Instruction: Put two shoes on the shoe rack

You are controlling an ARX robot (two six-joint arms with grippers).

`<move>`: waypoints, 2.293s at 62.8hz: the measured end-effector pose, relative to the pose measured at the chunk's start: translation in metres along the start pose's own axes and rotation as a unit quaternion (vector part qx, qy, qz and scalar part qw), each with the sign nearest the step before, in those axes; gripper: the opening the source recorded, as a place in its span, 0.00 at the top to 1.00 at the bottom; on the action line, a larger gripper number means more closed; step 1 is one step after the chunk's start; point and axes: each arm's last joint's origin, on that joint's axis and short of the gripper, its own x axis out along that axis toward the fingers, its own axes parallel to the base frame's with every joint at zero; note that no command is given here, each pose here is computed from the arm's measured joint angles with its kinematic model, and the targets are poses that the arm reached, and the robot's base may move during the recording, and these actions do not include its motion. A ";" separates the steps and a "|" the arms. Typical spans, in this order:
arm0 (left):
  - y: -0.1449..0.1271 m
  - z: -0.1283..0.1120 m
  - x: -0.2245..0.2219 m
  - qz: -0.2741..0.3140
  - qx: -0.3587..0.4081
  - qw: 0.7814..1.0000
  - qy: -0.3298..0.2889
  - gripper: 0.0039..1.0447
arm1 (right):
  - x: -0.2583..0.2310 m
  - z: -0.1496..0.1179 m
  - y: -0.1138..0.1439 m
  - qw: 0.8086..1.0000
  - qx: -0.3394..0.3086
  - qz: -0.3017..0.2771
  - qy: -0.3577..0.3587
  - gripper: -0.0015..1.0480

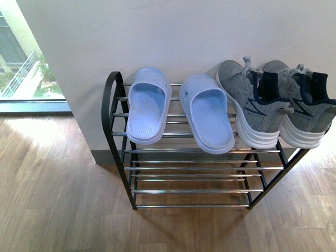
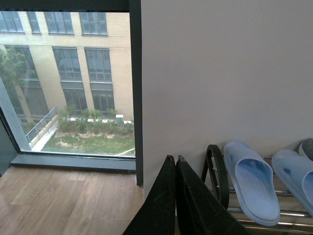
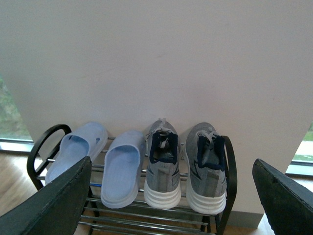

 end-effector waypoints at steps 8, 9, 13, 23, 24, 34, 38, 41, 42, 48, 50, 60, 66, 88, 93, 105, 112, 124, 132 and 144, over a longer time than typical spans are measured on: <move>0.000 -0.004 -0.008 0.000 0.000 1.000 0.016 0.99 | 0.000 0.000 0.000 1.000 0.000 0.000 0.000 0.09; 0.000 -0.004 -0.009 0.000 0.000 1.000 0.014 0.99 | 0.000 0.000 0.000 1.000 0.000 0.000 0.000 0.09; 0.000 -0.003 -0.011 0.000 0.000 1.000 0.006 0.99 | 0.000 0.000 0.000 1.000 0.000 0.000 0.000 0.09; 0.000 -0.004 -0.011 0.000 0.000 1.000 0.008 0.99 | 0.000 0.000 0.000 1.000 0.000 0.000 0.000 0.09; 0.000 -0.004 -0.011 0.000 0.000 1.000 0.008 0.99 | 0.000 0.000 0.000 1.000 0.000 0.000 0.000 0.09; 0.000 -0.004 -0.011 0.000 0.000 1.000 0.008 0.83 | 0.000 0.000 0.000 1.000 0.000 0.000 0.000 0.09; 0.000 -0.004 -0.011 0.000 0.000 1.000 0.008 0.71 | 0.000 0.000 0.000 1.000 0.000 0.000 0.000 0.09; 0.000 -0.004 -0.011 0.000 0.000 1.000 0.008 0.61 | 0.000 0.000 0.000 1.000 0.000 0.000 0.000 0.09; 0.000 -0.004 -0.011 0.000 0.000 1.000 0.008 0.58 | 0.000 0.000 0.000 1.000 0.000 0.000 0.000 0.09; 0.000 -0.004 -0.011 0.001 0.000 1.000 0.008 0.35 | 0.000 0.000 0.000 1.000 0.000 0.002 0.000 0.09; 0.000 -0.004 -0.011 0.001 0.000 1.000 0.008 0.29 | 0.000 0.000 0.000 1.000 0.000 0.002 0.000 0.09; 0.000 -0.004 -0.011 0.002 0.001 1.000 0.008 0.07 | 0.000 0.000 0.000 1.000 0.000 0.002 0.000 0.09; 0.000 -0.004 -0.011 -0.001 0.002 1.000 0.008 0.09 | 0.000 0.000 0.000 1.000 0.000 -0.002 0.000 0.09; 0.000 -0.004 -0.011 0.001 0.001 1.000 0.008 0.09 | 0.000 0.000 0.000 1.000 0.000 0.000 0.000 0.09; 0.000 -0.004 -0.011 0.001 0.001 1.000 0.008 0.09 | 0.000 0.000 0.000 1.000 0.000 0.001 0.000 0.09; 0.000 -0.004 -0.011 0.001 0.001 1.000 0.008 0.09 | 0.000 0.000 0.000 1.000 0.000 0.000 0.000 0.09; 0.000 -0.004 -0.011 0.000 0.001 1.000 0.008 0.09 | 0.000 0.000 0.000 1.000 0.000 0.000 0.000 0.09; 0.000 -0.004 -0.011 0.000 0.001 1.000 0.008 0.09 | 0.000 0.000 0.000 1.000 0.000 0.000 0.000 0.09; 0.000 -0.004 -0.011 0.000 0.001 1.000 0.008 0.09 | 0.000 0.000 0.000 1.000 0.000 0.001 0.000 0.09; 0.000 -0.004 -0.011 0.001 0.001 1.000 0.008 0.09 | 0.000 0.000 0.000 1.000 0.000 0.000 0.000 0.09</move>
